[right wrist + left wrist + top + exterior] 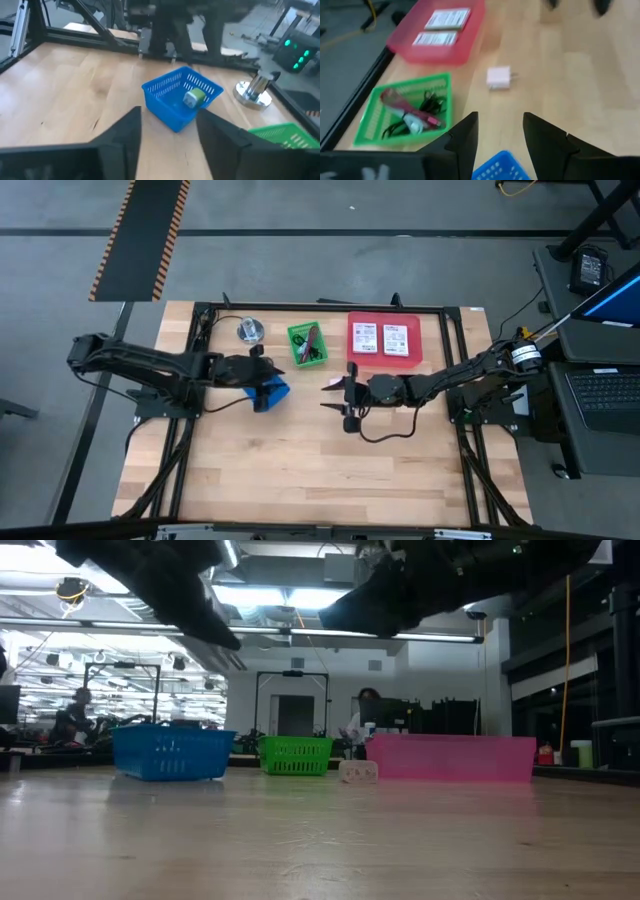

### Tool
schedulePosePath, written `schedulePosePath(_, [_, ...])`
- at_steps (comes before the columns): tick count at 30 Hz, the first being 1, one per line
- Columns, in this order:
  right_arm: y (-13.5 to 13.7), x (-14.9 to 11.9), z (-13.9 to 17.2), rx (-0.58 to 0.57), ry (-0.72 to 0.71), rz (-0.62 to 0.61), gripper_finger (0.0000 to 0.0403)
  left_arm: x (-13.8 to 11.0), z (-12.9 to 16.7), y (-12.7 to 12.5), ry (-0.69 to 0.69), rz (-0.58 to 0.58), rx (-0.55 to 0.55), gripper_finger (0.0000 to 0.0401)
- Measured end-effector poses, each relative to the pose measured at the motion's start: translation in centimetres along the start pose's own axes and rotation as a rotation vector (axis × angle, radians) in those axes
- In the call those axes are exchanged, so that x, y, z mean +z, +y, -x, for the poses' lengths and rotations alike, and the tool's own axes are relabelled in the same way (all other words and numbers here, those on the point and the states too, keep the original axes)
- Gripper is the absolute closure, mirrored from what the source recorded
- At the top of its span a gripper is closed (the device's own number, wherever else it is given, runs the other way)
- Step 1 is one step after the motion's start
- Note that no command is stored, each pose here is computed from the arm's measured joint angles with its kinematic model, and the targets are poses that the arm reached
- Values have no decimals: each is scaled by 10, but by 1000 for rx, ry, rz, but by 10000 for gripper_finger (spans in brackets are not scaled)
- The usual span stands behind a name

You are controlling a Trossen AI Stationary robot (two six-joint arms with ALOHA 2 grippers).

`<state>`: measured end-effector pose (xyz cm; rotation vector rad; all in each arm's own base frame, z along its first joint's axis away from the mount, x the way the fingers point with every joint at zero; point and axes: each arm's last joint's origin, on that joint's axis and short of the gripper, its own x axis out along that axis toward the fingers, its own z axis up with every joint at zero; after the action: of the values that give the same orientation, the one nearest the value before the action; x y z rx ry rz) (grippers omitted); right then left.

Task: Pick and place items into bin
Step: Put the pink charger adapter into the blue bin

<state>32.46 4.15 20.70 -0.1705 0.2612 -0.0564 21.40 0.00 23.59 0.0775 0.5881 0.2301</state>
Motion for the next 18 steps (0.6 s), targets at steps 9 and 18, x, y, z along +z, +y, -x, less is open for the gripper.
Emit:
schedulePosePath(9, [0, -4, -2, -17, 170, -5, 161, -7, 5, -16, -74, -13, -70, 258])
schedulePosePath(18, [-11, 29, -1, -65, 489, -26, 150, -6, 6, -29, -94, -44, -123, 258])
